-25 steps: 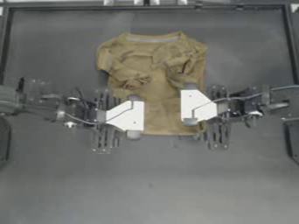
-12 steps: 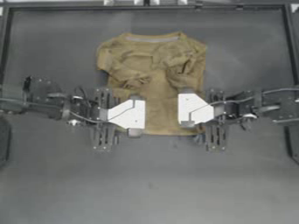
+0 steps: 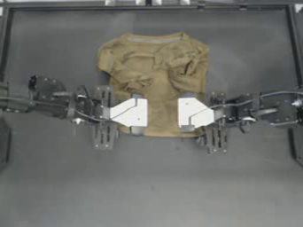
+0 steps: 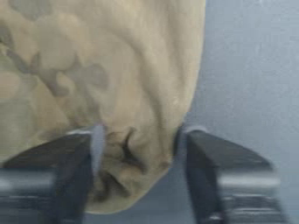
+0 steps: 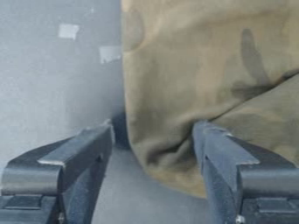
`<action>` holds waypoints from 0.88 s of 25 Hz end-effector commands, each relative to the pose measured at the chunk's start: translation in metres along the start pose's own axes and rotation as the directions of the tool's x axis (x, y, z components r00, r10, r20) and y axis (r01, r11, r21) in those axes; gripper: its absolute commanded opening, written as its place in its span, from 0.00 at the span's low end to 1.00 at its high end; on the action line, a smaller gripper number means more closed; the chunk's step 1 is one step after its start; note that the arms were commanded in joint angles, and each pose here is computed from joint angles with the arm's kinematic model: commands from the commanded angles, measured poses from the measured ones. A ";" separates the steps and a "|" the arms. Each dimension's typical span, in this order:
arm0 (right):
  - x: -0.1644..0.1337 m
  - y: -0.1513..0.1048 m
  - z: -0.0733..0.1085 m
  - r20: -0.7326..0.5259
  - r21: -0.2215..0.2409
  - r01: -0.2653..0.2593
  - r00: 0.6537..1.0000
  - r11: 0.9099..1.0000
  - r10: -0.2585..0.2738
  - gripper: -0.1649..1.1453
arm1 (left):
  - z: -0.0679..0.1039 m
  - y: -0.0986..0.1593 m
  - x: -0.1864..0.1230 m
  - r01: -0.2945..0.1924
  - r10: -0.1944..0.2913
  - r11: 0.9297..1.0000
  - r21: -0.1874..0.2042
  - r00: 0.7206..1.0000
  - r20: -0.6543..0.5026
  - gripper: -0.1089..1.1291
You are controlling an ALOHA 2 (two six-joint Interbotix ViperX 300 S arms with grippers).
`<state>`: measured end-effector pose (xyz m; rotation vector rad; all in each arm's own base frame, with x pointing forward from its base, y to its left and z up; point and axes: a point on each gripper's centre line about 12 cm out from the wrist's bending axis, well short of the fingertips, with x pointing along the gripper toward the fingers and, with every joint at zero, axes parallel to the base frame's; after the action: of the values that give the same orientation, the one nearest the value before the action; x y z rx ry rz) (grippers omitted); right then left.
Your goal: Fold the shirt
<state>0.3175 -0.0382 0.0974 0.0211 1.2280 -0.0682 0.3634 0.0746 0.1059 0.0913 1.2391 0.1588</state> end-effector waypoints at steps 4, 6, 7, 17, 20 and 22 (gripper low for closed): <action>0.003 -0.009 -0.001 -0.015 0.021 0.012 1.000 1.000 -0.011 0.65 | 0.000 0.003 -0.003 -0.008 0.008 1.000 -0.005 1.000 -0.019 0.57; 0.006 -0.009 -0.003 -0.028 0.024 0.011 1.000 1.000 -0.010 0.50 | -0.002 0.003 -0.001 -0.007 0.007 1.000 -0.006 1.000 -0.028 0.49; 0.007 -0.009 -0.004 -0.035 0.024 0.010 0.999 1.000 -0.010 0.40 | -0.001 0.002 -0.001 -0.007 0.007 1.000 -0.004 1.000 -0.028 0.44; 0.006 -0.003 -0.007 -0.044 0.032 -0.004 0.999 0.999 0.005 0.18 | 0.003 -0.006 -0.011 -0.003 0.003 0.999 0.043 1.000 0.000 0.15; 0.002 0.002 -0.005 -0.031 0.040 -0.015 0.999 0.999 0.017 0.17 | 0.007 -0.012 -0.023 0.003 -0.005 0.999 0.048 0.999 0.035 0.13; -0.005 0.006 -0.002 -0.004 0.043 -0.026 1.000 0.999 0.026 0.17 | 0.009 -0.018 -0.032 0.007 -0.010 0.999 0.042 0.998 0.058 0.12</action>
<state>0.3135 -0.0421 0.0956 0.0688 1.2485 -0.0914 0.3604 0.0576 0.1060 0.1252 1.2695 0.1211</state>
